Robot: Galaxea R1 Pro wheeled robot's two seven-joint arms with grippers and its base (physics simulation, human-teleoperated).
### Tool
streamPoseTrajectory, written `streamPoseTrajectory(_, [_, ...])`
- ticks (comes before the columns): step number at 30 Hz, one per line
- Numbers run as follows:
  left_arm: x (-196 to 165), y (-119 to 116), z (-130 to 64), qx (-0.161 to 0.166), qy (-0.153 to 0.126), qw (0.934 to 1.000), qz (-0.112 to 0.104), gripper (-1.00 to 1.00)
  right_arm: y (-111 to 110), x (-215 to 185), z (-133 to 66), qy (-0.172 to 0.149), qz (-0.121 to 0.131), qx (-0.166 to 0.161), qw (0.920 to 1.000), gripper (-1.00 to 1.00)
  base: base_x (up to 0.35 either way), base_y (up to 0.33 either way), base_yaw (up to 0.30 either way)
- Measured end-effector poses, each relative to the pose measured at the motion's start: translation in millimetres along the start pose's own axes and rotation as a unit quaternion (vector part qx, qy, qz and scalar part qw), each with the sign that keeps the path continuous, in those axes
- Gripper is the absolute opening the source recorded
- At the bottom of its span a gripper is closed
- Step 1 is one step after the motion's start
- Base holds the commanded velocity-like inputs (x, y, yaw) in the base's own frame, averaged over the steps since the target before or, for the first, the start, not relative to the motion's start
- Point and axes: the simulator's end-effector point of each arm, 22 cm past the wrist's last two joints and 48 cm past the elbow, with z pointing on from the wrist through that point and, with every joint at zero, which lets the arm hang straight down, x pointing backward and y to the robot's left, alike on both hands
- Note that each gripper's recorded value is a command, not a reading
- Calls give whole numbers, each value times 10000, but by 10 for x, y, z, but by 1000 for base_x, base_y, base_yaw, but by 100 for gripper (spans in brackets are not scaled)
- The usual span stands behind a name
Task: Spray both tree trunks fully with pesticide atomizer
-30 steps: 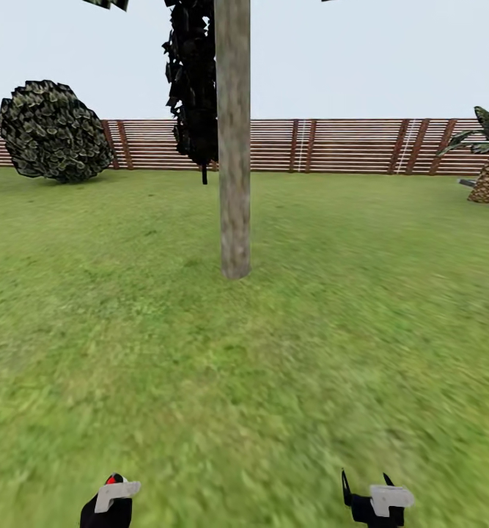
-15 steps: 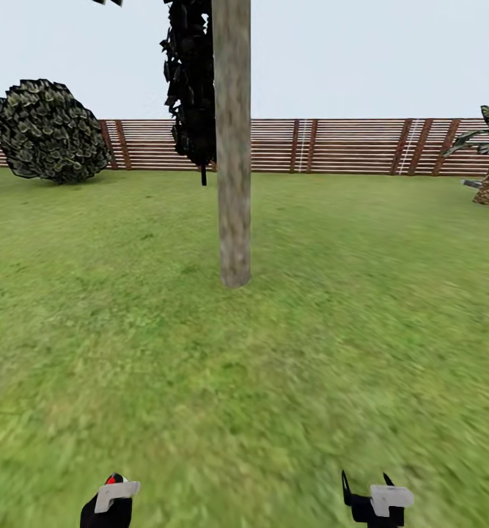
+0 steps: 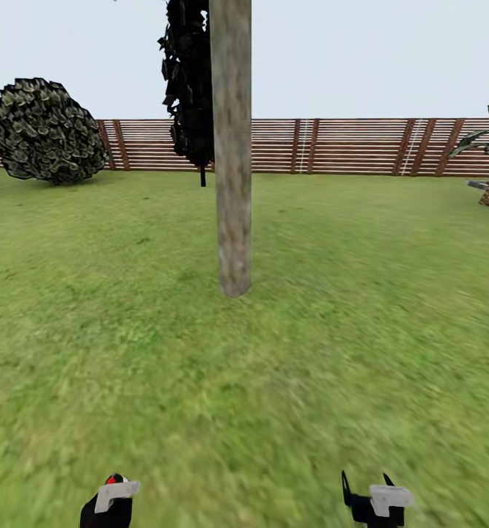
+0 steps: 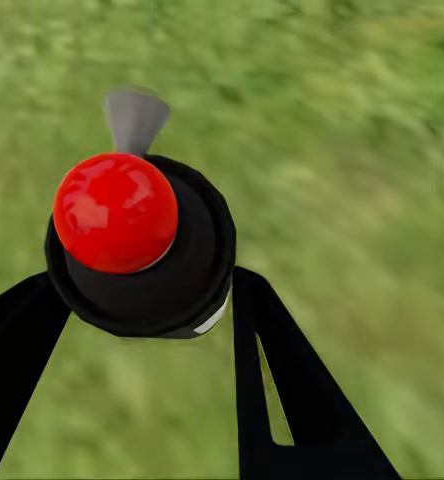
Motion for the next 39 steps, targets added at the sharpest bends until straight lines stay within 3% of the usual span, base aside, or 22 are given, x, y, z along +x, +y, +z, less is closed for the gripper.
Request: streamPoseTrajectory(39, [-1, -1, 1, 2, 0, 10000, 0, -100, 0, 0, 0, 0, 0, 0, 10000, 100, 338, 0, 0])
